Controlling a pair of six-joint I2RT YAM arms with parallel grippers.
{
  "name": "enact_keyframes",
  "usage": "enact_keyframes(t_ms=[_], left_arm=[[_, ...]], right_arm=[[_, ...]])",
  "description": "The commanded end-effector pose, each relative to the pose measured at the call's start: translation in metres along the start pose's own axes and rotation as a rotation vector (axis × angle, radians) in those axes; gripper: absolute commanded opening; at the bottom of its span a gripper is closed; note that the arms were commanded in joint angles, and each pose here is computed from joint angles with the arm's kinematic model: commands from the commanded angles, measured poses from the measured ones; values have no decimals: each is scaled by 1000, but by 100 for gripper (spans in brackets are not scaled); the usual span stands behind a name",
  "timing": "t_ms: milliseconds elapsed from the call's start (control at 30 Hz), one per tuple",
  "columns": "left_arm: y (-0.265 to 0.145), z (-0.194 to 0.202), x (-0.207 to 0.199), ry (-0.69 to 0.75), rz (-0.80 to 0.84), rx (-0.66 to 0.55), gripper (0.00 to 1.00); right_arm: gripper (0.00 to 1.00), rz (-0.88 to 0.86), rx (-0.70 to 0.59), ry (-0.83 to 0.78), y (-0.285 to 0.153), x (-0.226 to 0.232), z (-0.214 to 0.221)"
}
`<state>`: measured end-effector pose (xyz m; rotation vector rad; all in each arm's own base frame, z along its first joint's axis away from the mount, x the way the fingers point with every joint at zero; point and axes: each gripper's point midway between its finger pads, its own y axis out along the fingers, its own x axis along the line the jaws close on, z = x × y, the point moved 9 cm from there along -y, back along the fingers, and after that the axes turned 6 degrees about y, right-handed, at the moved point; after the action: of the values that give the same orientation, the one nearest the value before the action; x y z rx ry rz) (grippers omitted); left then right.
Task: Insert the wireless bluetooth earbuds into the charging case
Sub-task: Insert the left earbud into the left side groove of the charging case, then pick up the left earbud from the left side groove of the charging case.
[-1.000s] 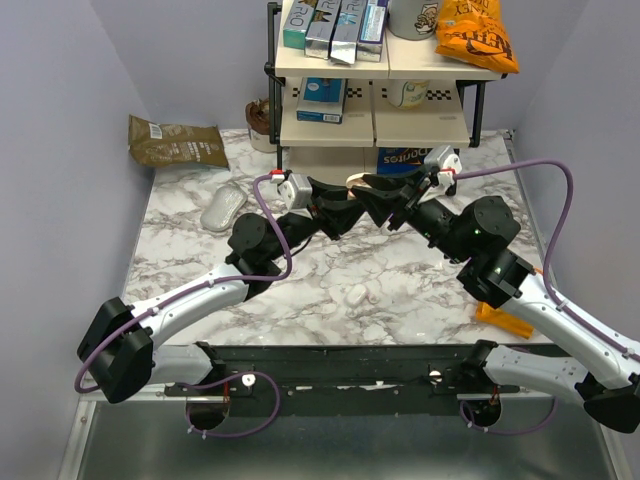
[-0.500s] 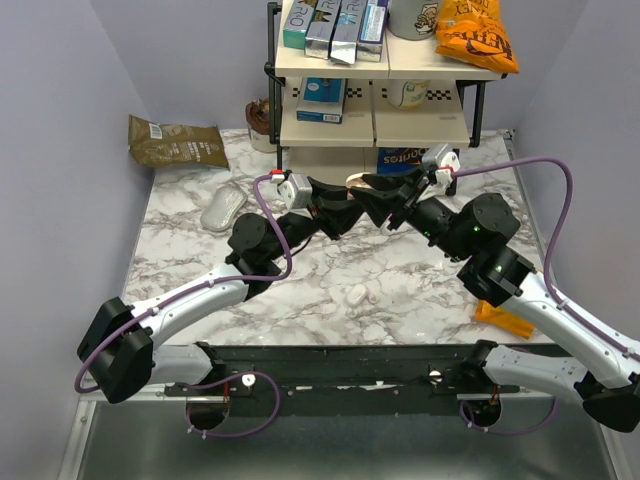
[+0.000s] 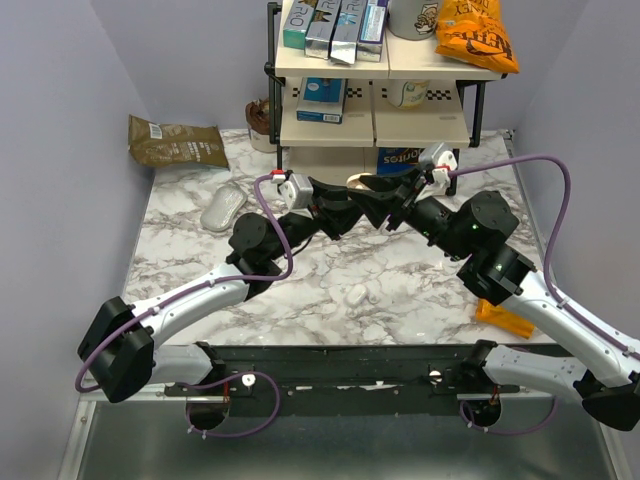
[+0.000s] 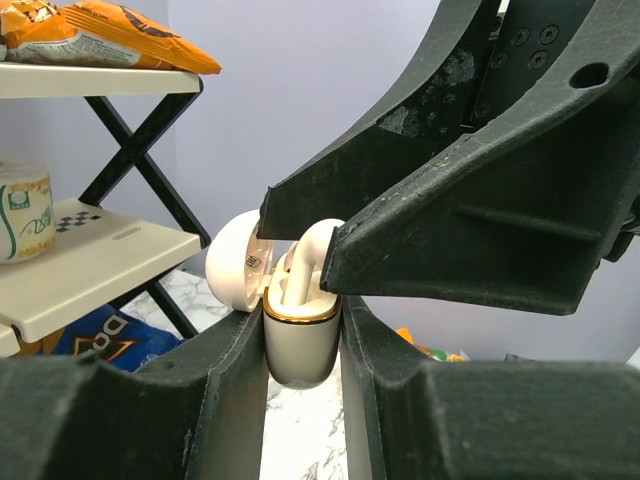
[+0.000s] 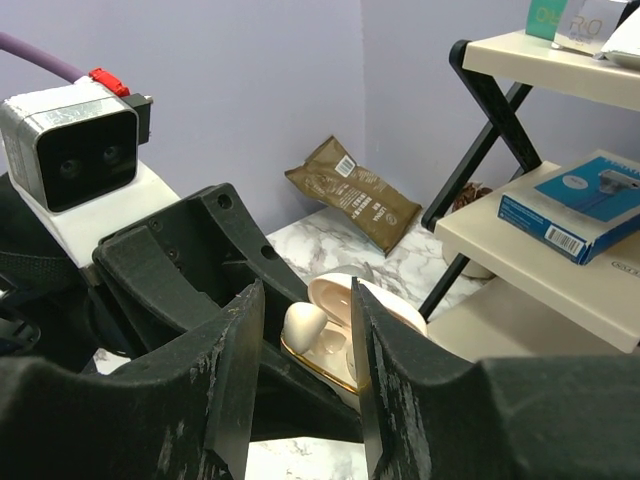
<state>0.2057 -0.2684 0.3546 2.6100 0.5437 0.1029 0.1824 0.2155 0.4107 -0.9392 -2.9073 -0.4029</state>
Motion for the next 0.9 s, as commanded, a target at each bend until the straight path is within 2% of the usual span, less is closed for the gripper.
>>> enact_keyframes(t_ms=[0,733,833,867], left_arm=[[4,-2,0,14,15,-12,0],[0,1,-1,15,11,-10,0],[-1,0,-1,17,7,-12,0],[-2,-2,-1,20,6,-15,0]], right_arm=[[49,-21,0,-13,1,3,-8],[55,76,-69,-4,-6,0,-34],[51,129,-63,-10,-11,-5,-34],[42,139,-59,-22,-13,-6,-35]])
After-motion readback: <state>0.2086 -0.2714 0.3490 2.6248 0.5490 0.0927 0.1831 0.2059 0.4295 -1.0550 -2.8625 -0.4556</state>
